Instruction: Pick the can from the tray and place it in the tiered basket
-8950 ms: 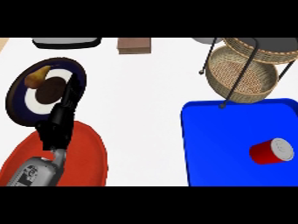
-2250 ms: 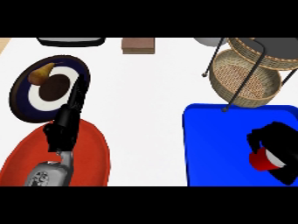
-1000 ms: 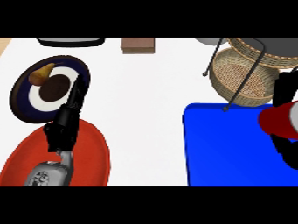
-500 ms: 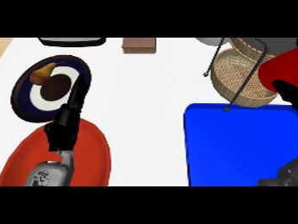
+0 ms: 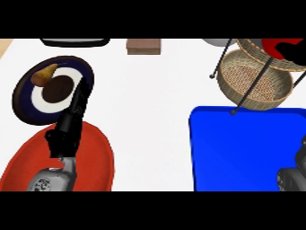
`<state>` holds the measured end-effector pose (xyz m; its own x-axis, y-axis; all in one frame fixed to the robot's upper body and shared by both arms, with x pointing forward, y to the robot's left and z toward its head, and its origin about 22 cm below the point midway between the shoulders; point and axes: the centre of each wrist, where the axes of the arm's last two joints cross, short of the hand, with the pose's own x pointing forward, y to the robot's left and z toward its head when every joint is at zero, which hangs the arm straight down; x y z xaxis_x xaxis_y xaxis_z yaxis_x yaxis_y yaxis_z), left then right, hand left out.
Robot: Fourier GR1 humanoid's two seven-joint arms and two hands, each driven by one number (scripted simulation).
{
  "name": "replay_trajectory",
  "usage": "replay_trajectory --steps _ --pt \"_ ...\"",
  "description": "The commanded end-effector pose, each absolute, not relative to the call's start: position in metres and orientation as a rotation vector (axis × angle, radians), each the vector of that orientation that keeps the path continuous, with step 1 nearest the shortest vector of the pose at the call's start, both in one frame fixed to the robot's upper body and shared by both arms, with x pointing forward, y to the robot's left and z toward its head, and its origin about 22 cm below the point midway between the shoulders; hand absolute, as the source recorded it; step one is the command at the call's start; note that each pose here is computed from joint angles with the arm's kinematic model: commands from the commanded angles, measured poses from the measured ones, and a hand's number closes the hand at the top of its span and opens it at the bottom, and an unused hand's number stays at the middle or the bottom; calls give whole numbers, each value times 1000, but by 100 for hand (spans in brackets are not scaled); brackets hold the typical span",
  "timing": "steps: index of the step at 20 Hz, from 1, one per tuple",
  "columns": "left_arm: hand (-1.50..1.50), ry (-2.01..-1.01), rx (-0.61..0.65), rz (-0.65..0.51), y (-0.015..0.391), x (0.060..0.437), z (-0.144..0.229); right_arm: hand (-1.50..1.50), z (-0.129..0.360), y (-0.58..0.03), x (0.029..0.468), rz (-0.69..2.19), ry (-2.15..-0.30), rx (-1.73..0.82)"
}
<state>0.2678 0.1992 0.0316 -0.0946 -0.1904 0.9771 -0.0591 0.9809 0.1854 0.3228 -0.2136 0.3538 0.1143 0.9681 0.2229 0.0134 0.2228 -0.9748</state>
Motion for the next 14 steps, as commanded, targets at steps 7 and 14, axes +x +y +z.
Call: replay_trajectory --steps 7,14 --pt "0 -1664 193 -110 201 263 23 150 330 -238 377 967 -1191 -1211" --pt "0 -1660 183 -121 187 270 39 150 297 -269 409 821 -1118 -1094"
